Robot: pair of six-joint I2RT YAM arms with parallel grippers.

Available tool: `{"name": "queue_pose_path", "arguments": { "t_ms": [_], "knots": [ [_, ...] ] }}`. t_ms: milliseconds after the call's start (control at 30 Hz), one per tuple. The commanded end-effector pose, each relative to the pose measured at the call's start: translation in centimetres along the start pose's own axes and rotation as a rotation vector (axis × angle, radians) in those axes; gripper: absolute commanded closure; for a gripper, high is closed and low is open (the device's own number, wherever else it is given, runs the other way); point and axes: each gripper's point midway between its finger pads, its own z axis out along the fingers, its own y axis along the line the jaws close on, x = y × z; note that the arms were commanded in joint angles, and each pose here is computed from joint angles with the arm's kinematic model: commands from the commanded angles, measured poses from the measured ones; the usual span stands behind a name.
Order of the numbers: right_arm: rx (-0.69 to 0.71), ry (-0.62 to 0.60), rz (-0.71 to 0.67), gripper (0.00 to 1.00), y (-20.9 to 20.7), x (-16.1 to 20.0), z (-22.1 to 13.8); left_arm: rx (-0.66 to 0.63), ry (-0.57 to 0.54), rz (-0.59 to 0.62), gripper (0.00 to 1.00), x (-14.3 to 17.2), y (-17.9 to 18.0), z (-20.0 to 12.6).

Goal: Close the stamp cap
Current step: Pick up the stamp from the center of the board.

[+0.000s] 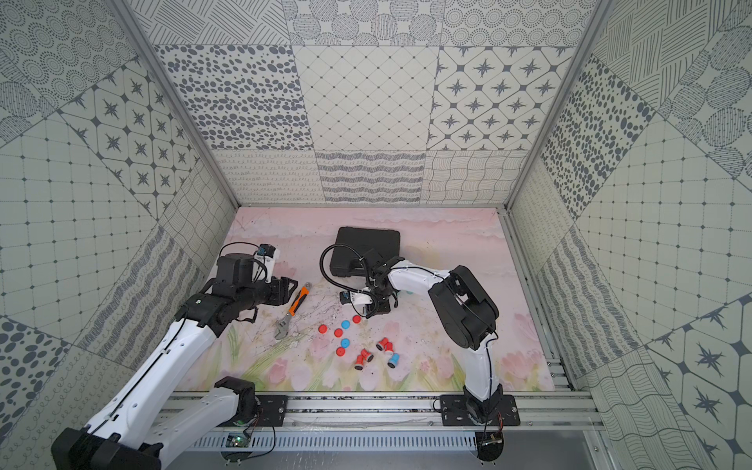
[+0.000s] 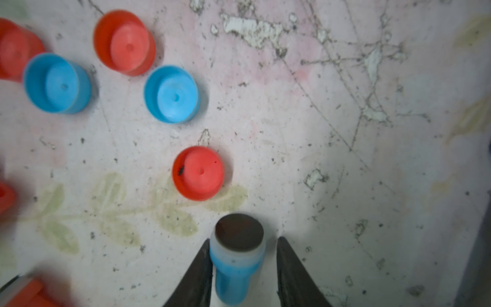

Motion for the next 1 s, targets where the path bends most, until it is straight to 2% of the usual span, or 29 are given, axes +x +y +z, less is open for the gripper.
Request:
{"name": "queue_pose_path", "arguments": {
  "t_ms": [0,967],
  "knots": [
    [0.014,0.043,0.046,0.59,0.4,1.4,0.7,0.002,-0.018,0.017,0.37,-0.7,-0.1,-0.2],
    [0.044,0.046,0.197,0.66,0.8,2.5,0.4,0.002,-0.012,0.015,0.37,-0.6,-0.1,-0.1]
  ]
}}
